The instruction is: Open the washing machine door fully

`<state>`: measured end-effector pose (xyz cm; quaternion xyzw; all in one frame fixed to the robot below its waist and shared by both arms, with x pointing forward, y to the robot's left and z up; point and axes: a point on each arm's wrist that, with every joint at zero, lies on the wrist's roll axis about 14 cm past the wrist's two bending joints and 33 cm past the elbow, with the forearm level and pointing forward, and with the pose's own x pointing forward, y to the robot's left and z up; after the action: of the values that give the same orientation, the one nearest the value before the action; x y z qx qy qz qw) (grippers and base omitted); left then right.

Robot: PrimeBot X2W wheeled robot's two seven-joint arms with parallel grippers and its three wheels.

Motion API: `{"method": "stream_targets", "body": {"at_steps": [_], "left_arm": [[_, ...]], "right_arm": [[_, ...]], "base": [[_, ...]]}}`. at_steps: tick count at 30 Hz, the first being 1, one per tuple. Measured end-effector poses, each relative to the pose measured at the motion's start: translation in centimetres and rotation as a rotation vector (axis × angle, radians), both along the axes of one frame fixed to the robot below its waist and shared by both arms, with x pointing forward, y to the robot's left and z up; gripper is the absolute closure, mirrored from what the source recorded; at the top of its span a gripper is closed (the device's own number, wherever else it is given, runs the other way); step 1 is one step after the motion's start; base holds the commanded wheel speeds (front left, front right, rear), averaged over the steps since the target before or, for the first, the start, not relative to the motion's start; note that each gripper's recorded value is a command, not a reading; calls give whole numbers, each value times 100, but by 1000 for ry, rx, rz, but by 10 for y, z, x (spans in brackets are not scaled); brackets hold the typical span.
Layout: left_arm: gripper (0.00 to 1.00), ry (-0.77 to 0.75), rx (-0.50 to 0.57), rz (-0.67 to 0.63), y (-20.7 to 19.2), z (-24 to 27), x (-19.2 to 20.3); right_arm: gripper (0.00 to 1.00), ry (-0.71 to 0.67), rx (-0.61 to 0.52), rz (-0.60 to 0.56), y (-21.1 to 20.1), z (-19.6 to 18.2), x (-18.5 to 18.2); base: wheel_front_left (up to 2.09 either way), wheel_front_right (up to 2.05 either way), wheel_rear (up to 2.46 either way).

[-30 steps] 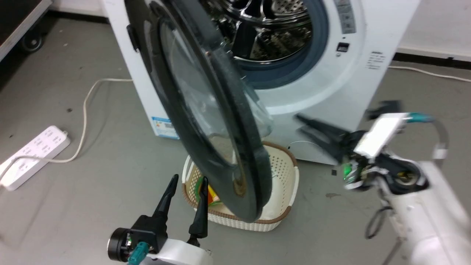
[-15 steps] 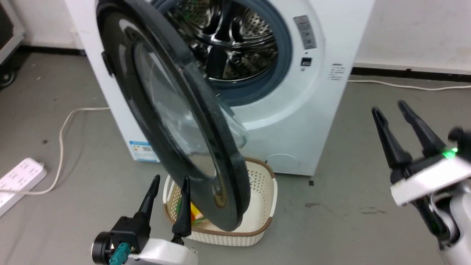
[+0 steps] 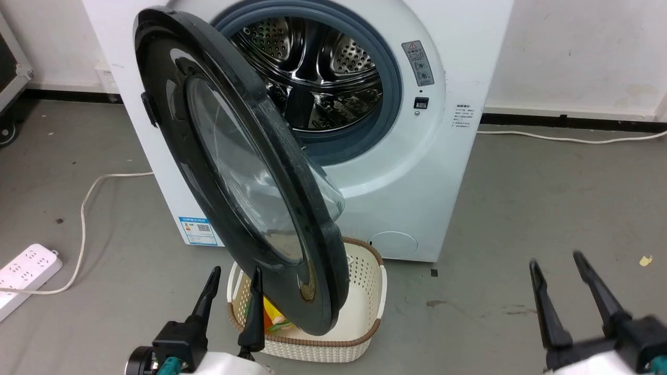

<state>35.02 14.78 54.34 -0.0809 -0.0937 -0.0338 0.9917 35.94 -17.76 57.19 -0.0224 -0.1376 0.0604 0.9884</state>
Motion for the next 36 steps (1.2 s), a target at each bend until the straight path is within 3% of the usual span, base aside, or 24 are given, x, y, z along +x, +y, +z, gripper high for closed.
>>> {"method": "stream_targets", "body": {"at_steps": [3, 12, 25, 26, 27, 29, 36], "left_arm": [[0, 11, 29, -7, -3, -4, 0], [0, 74, 55, -59, -16, -26, -1], [0, 97, 58, -73, -20, -33, 1], [85, 104, 57, -76, -21, -36, 1], [100, 104, 57, -76, -21, -36, 1], [100, 100, 55, -77, -22, -34, 2], [100, -156, 17, 16, 5, 50, 17]], "right_arm": [[0, 32, -32, -48, -6, -12, -12], [0, 90, -28, -41, -1, -32, -21], [0, 89, 11, -43, -2, -31, -21], [0, 90, 11, -43, -2, -32, -20], [0, 90, 11, -43, -2, -32, -20], [0, 92, 12, -43, -2, -32, -20], [0, 94, 28, -42, -2, -33, -17]], "base": [[0, 0, 0], [0, 0, 0], [0, 0, 0], [0, 0, 0], [0, 0, 0], [0, 0, 0], [0, 0, 0]]}}
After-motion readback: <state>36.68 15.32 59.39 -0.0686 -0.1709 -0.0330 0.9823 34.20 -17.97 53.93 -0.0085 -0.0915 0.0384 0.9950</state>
